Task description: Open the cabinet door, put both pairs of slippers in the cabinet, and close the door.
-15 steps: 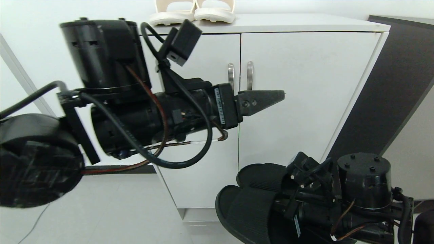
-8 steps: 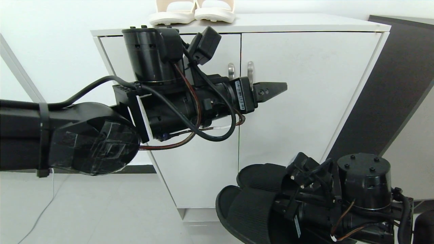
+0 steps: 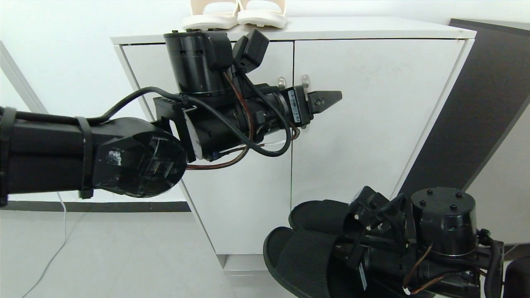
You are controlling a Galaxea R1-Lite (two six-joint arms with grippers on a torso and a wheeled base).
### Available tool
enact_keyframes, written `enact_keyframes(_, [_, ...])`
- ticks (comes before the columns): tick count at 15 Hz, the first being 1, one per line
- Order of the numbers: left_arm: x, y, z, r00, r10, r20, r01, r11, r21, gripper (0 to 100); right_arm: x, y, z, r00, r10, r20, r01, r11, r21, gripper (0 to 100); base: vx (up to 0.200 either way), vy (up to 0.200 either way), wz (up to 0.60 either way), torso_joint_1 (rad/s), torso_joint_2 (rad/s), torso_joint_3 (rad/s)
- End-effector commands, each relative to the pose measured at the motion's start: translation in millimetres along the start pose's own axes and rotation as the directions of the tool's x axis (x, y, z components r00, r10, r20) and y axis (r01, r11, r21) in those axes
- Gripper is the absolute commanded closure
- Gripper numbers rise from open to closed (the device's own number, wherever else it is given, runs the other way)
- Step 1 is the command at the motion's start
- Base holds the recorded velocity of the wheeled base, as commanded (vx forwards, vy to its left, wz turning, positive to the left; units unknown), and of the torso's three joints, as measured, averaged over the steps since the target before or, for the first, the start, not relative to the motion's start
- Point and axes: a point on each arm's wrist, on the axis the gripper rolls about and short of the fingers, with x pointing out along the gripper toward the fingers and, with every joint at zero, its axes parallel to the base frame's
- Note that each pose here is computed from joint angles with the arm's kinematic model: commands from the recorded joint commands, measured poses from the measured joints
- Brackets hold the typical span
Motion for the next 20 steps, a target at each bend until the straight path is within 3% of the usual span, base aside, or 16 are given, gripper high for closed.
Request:
enact_keyframes(1, [17.8, 11.1, -5.1, 0.999, 0.042, 0.011, -0.042, 0.999, 0.010, 0, 0.4, 0.1, -0.6, 1.000, 0.001, -0.002, -0.001, 1.000, 0.000, 100, 0.000, 0.000, 0.00, 0.000, 0.00, 0.000])
enact_keyframes(7, [28.1, 14.6, -10.6, 0.999, 0.047, 0.004, -0.047, 0.999, 0.008, 0, 0.2, 0.2, -1.1, 1.000, 0.001, -0.004, -0.001, 1.000, 0.000, 100, 0.000, 0.000, 0.00, 0.000, 0.00, 0.000])
enact_keyframes(8, [27.0, 13.8, -10.7, 0.999, 0.046, 0.002, -0.046, 0.999, 0.006, 100, 0.2, 0.2, -1.1, 1.000, 0.001, -0.004, -0.001, 1.000, 0.002, 100, 0.000, 0.000, 0.00, 0.000, 0.00, 0.000])
enact_keyframes(17, [-3.9, 1.6, -11.7, 0.999, 0.030, -0.033, -0.030, 1.000, -0.006, 100, -3.9, 1.7, -4.0, 0.999, 0.038, -0.010, -0.038, 0.999, 0.003, 100, 0.000, 0.000, 0.00, 0.000, 0.00, 0.000])
enact_keyframes(20, [-20.4, -13.0, -8.5, 0.999, -0.001, -0.033, 0.000, 1.000, -0.015, 100, -13.6, 6.2, -6.0, 0.989, 0.151, -0.005, -0.151, 0.989, 0.000, 100, 0.000, 0.000, 0.00, 0.000, 0.00, 0.000])
